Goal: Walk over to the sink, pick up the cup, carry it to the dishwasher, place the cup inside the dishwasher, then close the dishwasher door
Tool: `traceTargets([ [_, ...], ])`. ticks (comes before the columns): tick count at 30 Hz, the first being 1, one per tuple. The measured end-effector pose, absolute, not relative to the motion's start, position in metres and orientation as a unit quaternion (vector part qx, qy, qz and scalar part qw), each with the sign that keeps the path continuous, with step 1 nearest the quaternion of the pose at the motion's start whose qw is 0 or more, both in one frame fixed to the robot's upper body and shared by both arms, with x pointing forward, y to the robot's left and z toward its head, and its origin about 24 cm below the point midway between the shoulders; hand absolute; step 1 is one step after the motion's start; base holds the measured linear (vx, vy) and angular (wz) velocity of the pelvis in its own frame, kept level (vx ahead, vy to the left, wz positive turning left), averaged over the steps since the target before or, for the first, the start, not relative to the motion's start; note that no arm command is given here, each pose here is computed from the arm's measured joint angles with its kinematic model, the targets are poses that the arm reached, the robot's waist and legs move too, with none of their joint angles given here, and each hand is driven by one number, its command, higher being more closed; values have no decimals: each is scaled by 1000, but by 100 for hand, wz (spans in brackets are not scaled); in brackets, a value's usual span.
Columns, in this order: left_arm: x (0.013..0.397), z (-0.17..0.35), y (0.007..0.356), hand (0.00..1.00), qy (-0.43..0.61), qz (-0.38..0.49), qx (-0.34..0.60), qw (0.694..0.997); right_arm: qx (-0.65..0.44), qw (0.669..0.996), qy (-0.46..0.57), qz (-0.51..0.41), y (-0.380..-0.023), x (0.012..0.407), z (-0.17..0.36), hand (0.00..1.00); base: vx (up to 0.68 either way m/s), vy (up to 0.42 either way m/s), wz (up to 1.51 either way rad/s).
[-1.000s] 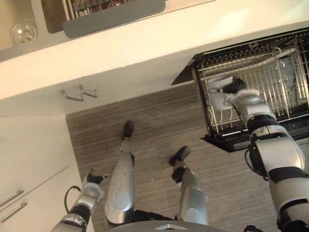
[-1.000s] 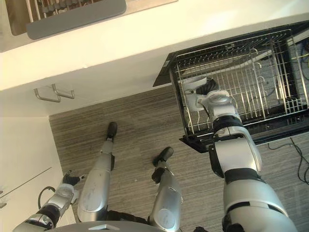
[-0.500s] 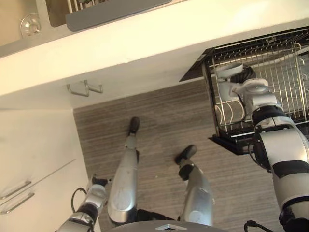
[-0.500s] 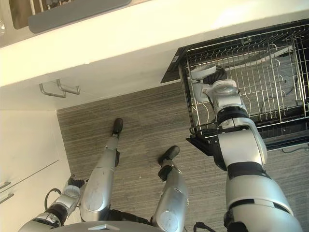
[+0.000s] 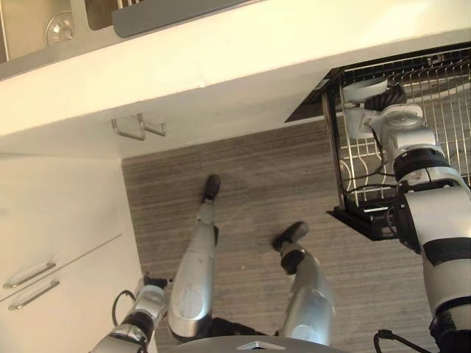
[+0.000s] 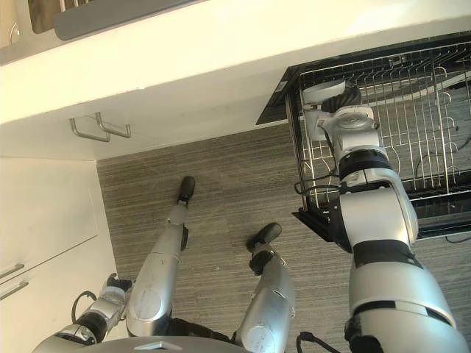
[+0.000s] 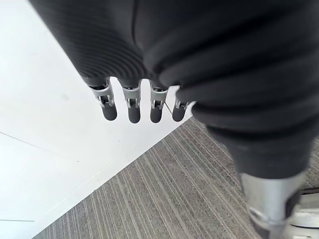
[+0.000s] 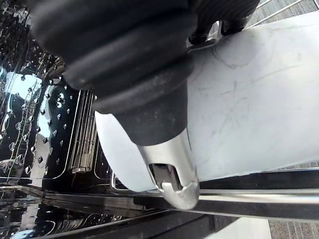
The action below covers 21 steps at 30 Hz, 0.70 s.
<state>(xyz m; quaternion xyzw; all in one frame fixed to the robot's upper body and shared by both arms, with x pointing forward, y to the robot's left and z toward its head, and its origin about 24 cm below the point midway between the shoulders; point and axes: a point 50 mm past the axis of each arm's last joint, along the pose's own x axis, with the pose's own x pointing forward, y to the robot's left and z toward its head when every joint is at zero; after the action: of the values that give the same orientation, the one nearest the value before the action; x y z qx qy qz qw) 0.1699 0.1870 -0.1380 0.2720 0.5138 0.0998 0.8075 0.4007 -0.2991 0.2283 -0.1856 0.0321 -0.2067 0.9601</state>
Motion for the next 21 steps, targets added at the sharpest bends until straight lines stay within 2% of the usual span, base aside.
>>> traceTargets([
  [9, 167, -140, 182, 0, 525, 98, 264, 803, -173, 963, 29, -203, -295, 402, 229, 0, -23, -36, -8],
  [17, 164, -141, 182, 0, 538, 101, 259, 796, -112, 967, 12, -230, -296, 402, 231, 0, -7, -25, -7],
  [21, 164, -141, 184, 0, 541, 120, 235, 799, -107, 973, -16, -206, -283, 406, 238, 0, 24, -38, -19],
])
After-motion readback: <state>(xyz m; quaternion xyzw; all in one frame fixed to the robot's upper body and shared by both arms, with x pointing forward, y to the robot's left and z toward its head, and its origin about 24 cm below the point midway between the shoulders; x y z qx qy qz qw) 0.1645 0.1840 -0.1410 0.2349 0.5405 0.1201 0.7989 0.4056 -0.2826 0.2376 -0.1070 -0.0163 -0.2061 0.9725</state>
